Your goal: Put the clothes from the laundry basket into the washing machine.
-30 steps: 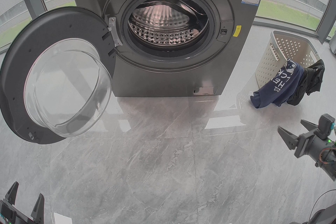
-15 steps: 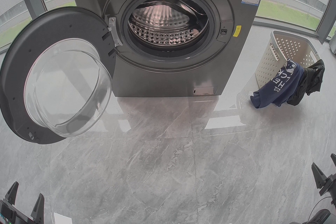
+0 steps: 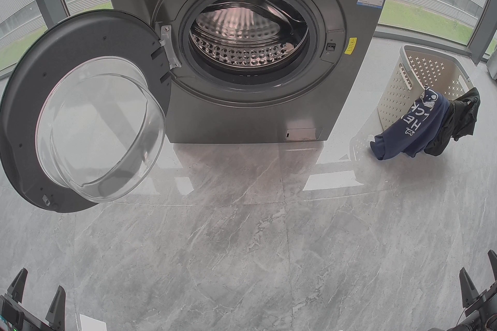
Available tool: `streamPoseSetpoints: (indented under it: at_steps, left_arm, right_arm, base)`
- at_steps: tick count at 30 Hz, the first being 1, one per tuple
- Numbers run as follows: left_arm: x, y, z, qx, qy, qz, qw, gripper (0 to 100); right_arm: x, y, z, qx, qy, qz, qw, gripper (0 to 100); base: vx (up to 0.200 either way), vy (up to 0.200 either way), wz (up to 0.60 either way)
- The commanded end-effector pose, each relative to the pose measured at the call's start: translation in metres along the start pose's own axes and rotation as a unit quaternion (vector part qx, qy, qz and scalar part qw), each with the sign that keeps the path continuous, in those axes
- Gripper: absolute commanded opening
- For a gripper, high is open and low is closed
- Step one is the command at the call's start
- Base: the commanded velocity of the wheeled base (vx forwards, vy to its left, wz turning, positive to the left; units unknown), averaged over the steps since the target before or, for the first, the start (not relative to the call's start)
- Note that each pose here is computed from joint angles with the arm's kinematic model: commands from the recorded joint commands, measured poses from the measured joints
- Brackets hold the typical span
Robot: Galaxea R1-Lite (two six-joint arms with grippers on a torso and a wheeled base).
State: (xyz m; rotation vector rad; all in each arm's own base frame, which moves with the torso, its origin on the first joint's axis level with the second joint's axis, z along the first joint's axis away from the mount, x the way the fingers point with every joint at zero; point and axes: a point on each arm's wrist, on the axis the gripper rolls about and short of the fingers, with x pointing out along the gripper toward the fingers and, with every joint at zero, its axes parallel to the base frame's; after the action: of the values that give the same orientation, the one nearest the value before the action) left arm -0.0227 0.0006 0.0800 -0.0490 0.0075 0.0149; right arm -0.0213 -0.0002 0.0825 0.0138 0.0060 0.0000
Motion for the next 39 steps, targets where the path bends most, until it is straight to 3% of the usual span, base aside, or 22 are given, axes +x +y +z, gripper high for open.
streamPoseSetpoints:
  at_steps: [1, 11, 39]
  left_arm:
    - [0.0004, 0.0002, -0.0043, -0.001, 0.003, 0.001, 1.0000, 100]
    - [0.0004, 0.0002, -0.0043, 0.000, 0.003, 0.001, 1.0000, 100]
    - [0.0003, 0.0002, -0.0038, 0.000, 0.002, 0.000, 1.0000, 100]
  right_arm:
    - [-0.0015, -0.0008, -0.0074, -0.001, -0.002, -0.021, 0.9998, 100]
    - [-0.0015, -0.0007, -0.0070, -0.004, -0.003, -0.017, 0.9998, 100]
    - [-0.0015, -0.0007, -0.0070, -0.005, -0.003, -0.017, 0.9998, 100]
  base:
    - [0.000, 0.000, 0.00]
    - [0.000, 0.000, 0.00]
    - [0.000, -0.200, 0.00]
